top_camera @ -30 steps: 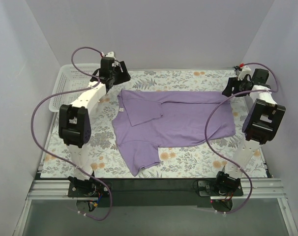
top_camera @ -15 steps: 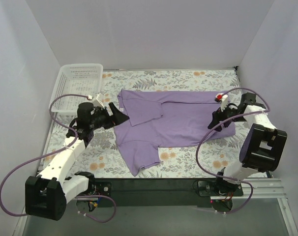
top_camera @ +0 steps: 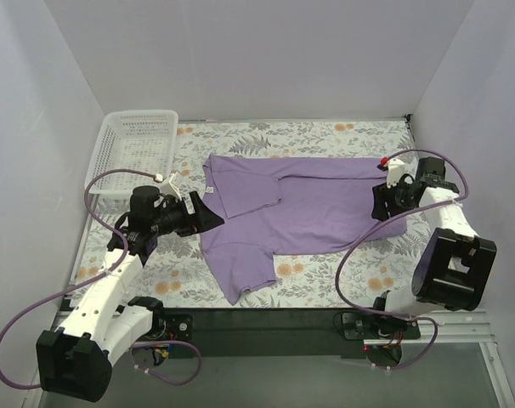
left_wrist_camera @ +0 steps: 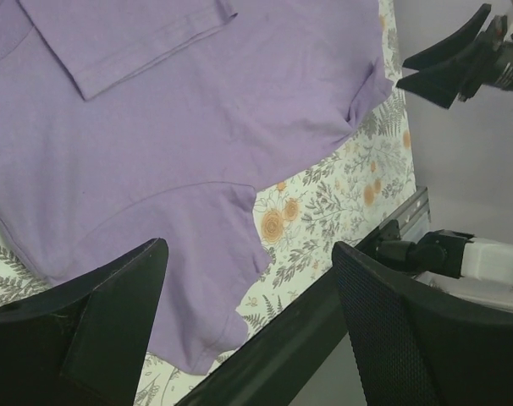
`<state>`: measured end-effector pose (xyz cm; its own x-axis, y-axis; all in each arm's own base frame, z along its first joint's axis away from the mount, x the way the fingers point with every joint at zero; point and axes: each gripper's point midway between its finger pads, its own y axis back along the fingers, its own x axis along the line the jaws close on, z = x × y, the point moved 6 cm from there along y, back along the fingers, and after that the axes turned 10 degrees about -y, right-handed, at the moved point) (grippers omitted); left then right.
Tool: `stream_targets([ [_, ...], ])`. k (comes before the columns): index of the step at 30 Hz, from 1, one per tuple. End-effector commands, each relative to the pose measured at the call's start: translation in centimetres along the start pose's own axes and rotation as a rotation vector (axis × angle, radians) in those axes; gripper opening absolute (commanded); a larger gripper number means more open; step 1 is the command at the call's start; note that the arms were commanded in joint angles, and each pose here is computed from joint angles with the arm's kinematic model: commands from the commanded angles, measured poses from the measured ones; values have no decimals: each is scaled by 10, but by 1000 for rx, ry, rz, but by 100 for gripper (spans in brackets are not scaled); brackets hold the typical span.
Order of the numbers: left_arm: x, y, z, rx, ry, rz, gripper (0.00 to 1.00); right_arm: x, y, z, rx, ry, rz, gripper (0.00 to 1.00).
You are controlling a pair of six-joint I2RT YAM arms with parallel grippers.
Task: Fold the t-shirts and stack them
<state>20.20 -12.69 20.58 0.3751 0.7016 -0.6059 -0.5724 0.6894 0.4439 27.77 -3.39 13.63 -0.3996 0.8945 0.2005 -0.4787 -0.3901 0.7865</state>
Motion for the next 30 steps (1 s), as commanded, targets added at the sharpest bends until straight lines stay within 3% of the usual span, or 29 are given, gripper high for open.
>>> stream_targets([
  [1, 5, -2, -9, 20, -37, -8, 77, -36, 5, 17, -20, -171, -194, 63],
  [10, 5, -3, -9, 10, -59, -24, 78, -65, -7, 6, -10, -403, -154, 58],
  [18, 6, -3, -10, 7, -57, -15, 78, -69, -12, 6, -63, -433, -45, 58],
  [26, 7, -3, -9, 2, -55, 1, 78, -71, -5, 13, -55, -193, 24, 59],
  [29, 8, -3, -10, 4, -53, 2, 78, -84, -2, 12, -48, -31, 26, 60],
  [30, 8, -3, -9, 4, -54, 0, 78, -80, -2, 4, -19, 74, 102, 61],
])
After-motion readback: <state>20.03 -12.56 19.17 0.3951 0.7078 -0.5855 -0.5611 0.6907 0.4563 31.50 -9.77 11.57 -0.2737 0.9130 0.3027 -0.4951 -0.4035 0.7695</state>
